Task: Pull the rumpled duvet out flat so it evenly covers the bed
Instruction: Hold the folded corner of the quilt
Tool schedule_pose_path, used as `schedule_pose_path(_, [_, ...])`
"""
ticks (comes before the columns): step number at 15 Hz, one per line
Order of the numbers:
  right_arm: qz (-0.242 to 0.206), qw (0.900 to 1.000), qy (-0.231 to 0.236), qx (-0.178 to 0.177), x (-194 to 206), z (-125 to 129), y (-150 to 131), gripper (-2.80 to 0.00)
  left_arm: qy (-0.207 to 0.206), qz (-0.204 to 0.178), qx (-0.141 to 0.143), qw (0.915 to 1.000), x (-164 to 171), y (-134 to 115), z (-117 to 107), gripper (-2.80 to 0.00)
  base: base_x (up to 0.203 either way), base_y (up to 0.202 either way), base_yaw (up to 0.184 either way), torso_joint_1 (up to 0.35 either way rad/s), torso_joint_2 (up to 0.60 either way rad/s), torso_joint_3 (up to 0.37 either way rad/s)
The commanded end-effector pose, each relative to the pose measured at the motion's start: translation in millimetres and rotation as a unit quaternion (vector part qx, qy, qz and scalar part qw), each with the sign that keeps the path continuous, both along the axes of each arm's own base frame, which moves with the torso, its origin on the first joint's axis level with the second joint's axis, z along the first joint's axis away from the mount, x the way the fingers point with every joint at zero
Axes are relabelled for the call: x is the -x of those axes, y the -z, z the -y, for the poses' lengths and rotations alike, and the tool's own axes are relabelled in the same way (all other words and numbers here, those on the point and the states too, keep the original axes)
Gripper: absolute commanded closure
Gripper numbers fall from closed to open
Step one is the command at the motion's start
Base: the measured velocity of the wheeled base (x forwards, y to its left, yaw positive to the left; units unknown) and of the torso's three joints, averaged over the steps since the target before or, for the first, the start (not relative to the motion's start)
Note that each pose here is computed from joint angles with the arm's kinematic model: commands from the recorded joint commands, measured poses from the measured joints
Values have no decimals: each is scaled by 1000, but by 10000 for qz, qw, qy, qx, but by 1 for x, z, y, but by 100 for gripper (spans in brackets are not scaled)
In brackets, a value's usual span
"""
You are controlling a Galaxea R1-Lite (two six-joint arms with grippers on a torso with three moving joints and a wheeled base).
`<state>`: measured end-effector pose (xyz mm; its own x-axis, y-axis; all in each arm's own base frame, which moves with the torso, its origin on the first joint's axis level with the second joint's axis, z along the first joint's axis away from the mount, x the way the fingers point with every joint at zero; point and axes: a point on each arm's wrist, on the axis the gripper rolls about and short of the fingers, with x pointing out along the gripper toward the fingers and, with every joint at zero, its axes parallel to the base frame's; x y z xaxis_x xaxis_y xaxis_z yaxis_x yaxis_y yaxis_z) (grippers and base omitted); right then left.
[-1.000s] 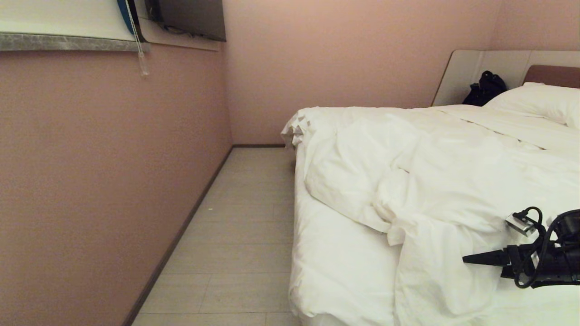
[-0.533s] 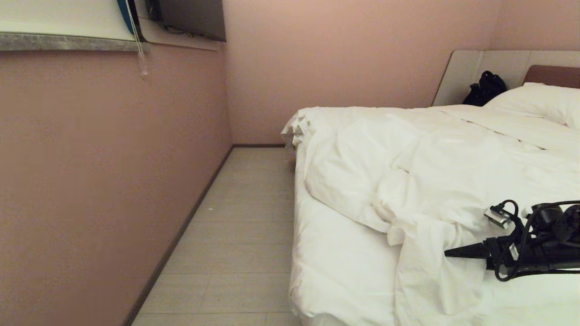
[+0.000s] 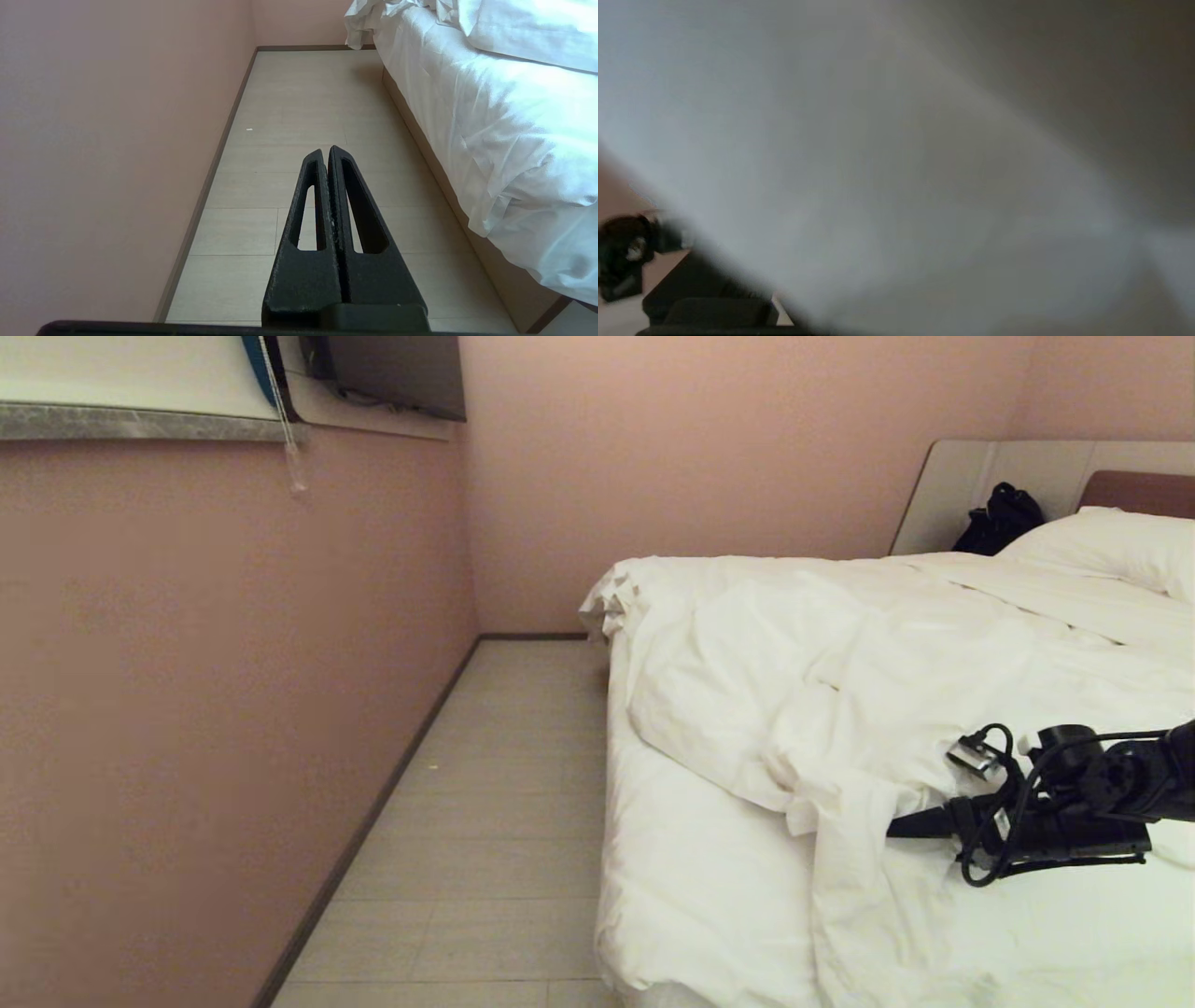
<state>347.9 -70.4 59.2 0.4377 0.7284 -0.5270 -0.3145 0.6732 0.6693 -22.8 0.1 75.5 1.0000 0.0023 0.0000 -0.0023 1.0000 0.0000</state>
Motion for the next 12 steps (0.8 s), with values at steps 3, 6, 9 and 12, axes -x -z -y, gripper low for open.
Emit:
schedule_pose_path(3, [-89,9970,646,-429,-20,0,-2,0,-4,0,0,10000,0,0,0,0,0,0,0,0,0,0])
schedule_pose_path(6, [-68,9974,625,-359,-21,-5,-3,0,-4,0,0,10000,0,0,0,0,0,0,0,0,0,0])
schedule_pose_path(9, [25,9978,566,-335,-22,-10,-6,0,-4,0,0,10000,0,0,0,0,0,0,0,0,0,0])
schedule_pose_path(12, [150,9984,419,-343,-20,-26,-23,0,-4,0,0,10000,0,0,0,0,0,0,0,0,0,0])
